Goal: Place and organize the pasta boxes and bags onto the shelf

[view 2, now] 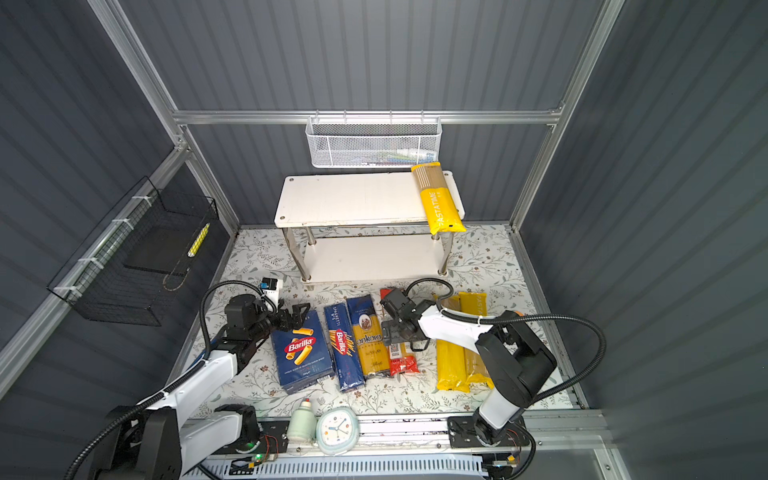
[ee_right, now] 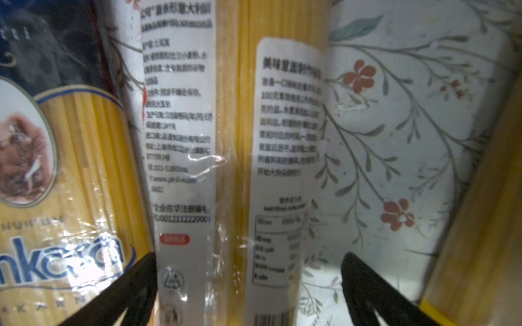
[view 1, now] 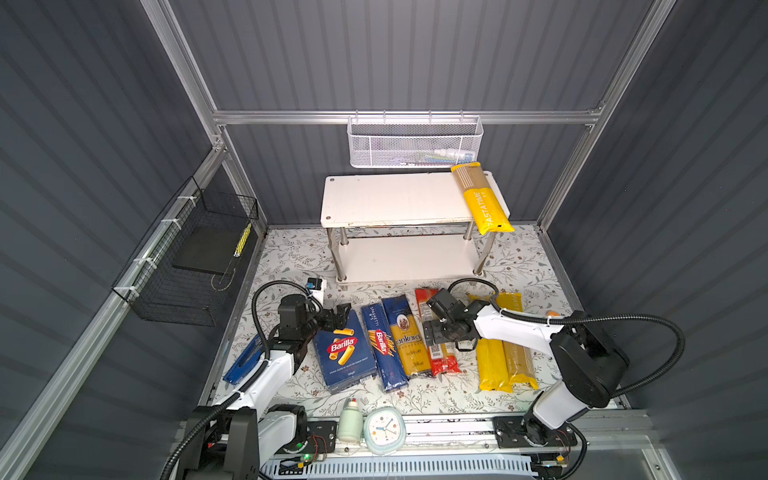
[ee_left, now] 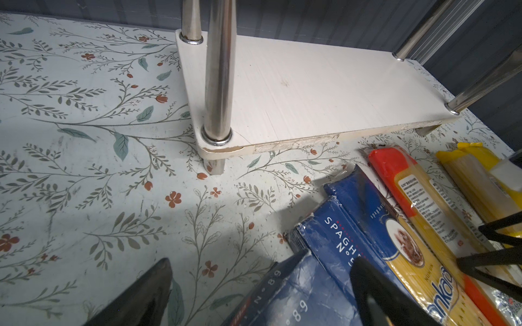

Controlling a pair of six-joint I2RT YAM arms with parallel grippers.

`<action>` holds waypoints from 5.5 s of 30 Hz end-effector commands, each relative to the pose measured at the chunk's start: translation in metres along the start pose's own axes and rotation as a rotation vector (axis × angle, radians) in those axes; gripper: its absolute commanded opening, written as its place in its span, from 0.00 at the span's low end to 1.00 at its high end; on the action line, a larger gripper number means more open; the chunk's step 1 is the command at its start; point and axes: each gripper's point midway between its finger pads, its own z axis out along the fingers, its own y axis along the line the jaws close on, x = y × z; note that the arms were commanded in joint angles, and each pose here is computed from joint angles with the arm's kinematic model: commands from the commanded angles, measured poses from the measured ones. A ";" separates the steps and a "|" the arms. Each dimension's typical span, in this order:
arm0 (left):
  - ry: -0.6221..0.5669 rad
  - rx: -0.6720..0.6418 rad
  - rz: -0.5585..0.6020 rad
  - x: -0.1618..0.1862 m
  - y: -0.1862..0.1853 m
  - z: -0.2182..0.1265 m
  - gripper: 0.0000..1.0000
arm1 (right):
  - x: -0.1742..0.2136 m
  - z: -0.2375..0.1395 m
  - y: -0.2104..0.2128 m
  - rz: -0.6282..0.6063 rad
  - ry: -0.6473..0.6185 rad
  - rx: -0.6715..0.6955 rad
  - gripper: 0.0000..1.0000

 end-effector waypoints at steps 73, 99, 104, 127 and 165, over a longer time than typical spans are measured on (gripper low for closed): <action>-0.021 0.022 0.030 -0.014 -0.005 0.001 0.99 | 0.008 0.026 0.004 0.047 0.047 0.063 0.94; -0.013 0.026 0.028 -0.013 -0.006 0.001 0.99 | 0.000 0.022 0.005 0.099 -0.031 0.028 0.71; -0.020 0.022 0.029 -0.014 -0.005 0.000 0.99 | 0.000 0.021 0.006 0.098 -0.036 0.022 0.67; -0.015 0.023 0.029 -0.014 -0.005 0.001 0.99 | -0.006 0.007 0.007 0.102 -0.083 -0.007 0.44; -0.014 0.012 0.022 -0.013 -0.004 0.001 0.99 | -0.039 -0.061 0.036 0.116 -0.244 -0.237 0.32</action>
